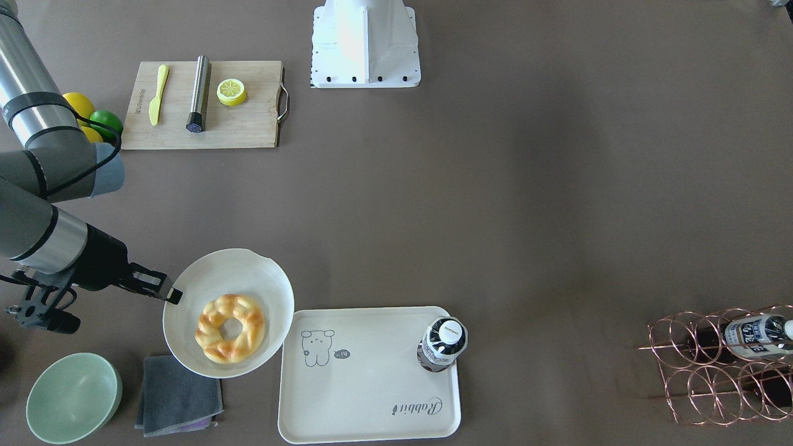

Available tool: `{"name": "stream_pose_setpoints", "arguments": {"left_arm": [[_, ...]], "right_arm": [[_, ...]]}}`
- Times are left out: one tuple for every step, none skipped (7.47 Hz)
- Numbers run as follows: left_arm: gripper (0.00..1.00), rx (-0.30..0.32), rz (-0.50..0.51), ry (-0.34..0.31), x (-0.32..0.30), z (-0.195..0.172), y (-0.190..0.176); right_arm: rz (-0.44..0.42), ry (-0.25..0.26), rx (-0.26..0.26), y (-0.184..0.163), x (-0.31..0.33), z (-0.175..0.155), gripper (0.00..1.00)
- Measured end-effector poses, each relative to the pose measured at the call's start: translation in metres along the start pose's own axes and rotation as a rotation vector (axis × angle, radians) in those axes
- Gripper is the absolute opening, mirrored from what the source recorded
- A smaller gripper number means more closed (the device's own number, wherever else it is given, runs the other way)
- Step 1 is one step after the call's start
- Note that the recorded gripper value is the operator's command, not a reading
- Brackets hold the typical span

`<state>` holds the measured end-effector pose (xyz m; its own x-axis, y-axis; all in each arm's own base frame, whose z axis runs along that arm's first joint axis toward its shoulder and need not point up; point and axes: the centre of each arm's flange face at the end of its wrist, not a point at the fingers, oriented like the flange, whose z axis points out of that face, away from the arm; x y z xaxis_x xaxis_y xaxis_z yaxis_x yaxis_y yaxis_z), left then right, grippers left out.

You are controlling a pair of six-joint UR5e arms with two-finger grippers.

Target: Place donut on tray

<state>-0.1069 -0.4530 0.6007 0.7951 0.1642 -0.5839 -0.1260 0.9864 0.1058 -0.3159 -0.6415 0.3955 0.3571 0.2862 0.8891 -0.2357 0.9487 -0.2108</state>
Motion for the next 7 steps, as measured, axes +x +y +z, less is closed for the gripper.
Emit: {"name": "stream_pose_setpoints", "arguments": {"left_arm": [[0.98,-0.001,-0.002,0.000,-0.001,0.000,0.001],[0.98,-0.001,-0.004,0.001,-0.001,0.001,0.003],[0.98,-0.002,-0.007,0.001,-0.002,0.001,0.005],[0.98,-0.003,-0.009,0.001,-0.002,0.002,0.006],[0.98,-0.003,-0.011,0.001,-0.003,0.001,0.007],[0.98,-0.002,-0.012,0.001,-0.004,0.001,0.008],[0.98,-0.001,-0.012,0.001,-0.004,0.001,0.008]], "right_arm": [[0.025,0.026,0.035,-0.003,-0.033,0.028,0.00],[0.038,0.051,0.062,-0.003,-0.070,0.056,0.00],[0.047,0.069,0.085,0.000,-0.103,0.080,0.00],[0.061,0.084,0.109,0.003,-0.131,0.101,0.00],[0.070,0.099,0.138,0.003,-0.154,0.119,0.00],[0.072,0.107,0.162,0.000,-0.167,0.134,0.00],[0.066,0.104,0.177,-0.001,-0.170,0.143,0.00]]}}
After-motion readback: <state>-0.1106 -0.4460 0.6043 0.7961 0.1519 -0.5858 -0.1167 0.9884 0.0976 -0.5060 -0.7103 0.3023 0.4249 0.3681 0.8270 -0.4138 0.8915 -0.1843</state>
